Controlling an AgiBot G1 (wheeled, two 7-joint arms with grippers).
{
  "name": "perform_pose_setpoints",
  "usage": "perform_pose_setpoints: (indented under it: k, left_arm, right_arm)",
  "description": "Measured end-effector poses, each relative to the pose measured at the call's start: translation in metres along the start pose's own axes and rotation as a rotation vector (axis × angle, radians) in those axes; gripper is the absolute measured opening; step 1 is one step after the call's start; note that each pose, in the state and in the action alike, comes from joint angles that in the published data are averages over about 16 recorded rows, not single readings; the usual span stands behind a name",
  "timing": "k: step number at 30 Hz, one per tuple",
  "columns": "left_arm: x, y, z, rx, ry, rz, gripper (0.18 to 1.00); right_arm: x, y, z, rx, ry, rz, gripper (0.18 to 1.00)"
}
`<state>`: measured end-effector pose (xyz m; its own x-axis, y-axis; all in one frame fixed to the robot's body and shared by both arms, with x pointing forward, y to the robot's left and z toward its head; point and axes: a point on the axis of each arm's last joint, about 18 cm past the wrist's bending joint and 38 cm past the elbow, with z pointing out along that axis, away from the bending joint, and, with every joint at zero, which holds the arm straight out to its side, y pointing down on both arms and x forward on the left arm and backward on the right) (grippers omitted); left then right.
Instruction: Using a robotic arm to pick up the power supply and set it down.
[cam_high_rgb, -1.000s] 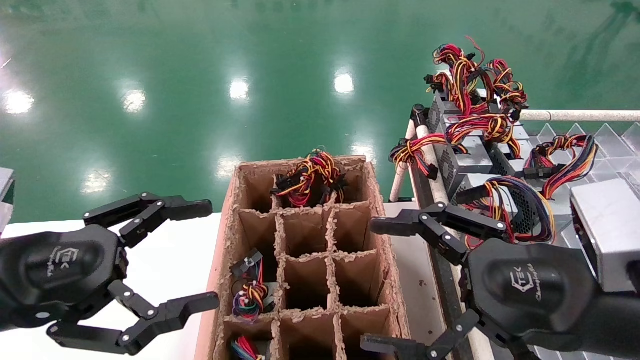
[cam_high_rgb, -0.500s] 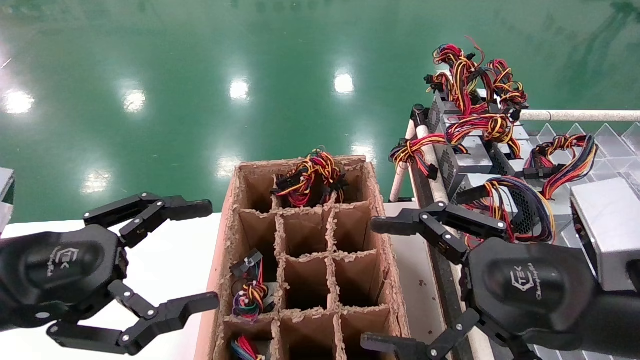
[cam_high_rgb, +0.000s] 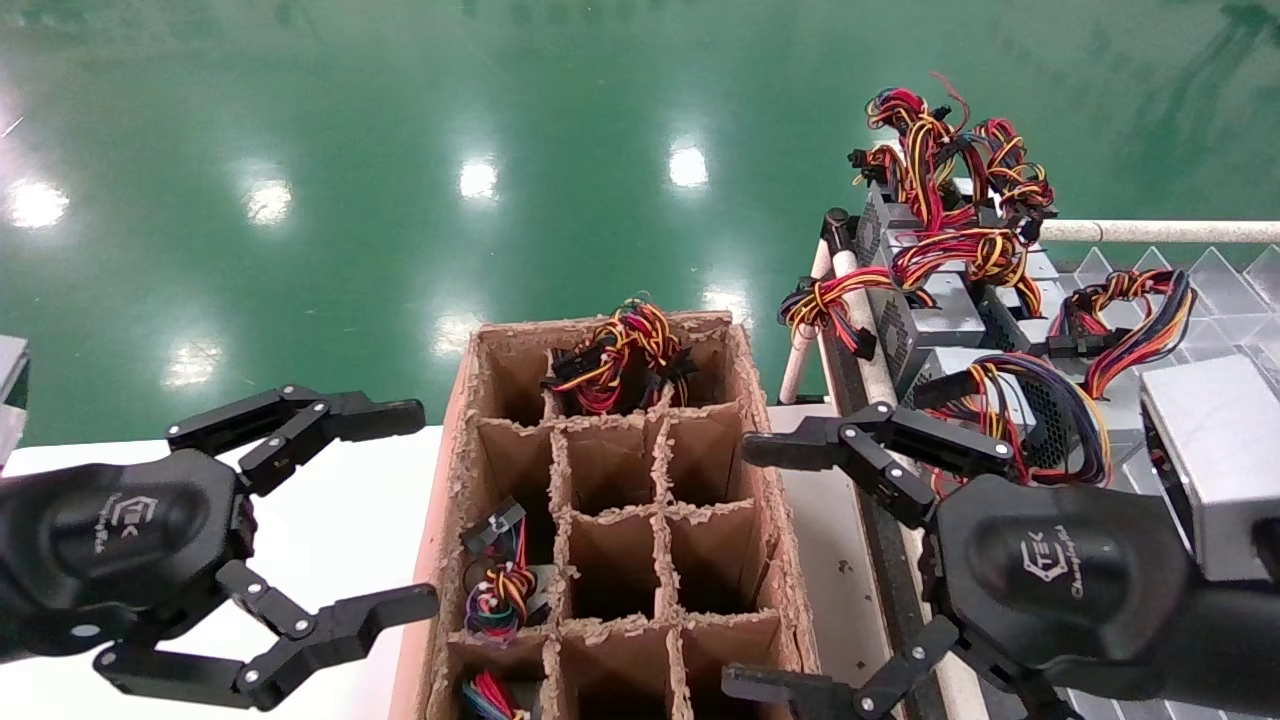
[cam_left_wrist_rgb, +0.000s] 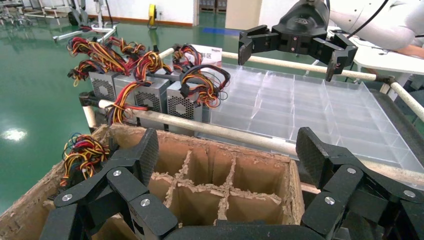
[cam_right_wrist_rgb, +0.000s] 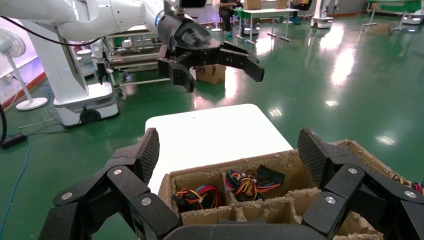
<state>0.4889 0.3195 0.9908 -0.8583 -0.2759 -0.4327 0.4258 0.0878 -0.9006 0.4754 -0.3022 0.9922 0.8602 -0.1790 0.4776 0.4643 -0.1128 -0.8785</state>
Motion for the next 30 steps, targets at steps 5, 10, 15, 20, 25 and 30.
perform_pose_setpoints:
  k: [5,10,15,20,25,30]
  left_arm:
    - [0.0000,0.0000,0.0000,0.000,0.000,0.000,1.001]
    - [0.0000,0.0000,0.0000,0.000,0.000,0.000,1.001]
    - [0.0000,0.0000,0.0000,0.000,0.000,0.000,1.001]
    - [0.0000,0.0000,0.0000,0.000,0.000,0.000,1.001]
    - [0.0000,0.0000,0.0000,0.000,0.000,0.000,1.001]
    - [0.0000,0.0000,0.0000,0.000,0.000,0.000,1.001]
  right_arm:
    - [0.0000,0.0000,0.0000,0.000,0.000,0.000,1.000]
    - [0.0000,0.0000,0.0000,0.000,0.000,0.000,1.000]
    - [0.0000,0.0000,0.0000,0.000,0.000,0.000,1.000]
    - [0.0001,0.0000,0.0000,0.000,0.000,0.000,1.000]
    - [0.0001,0.0000,0.0000,0.000,0.000,0.000,1.000]
    - [0.0001,0.0000,0.0000,0.000,0.000,0.000,1.000]
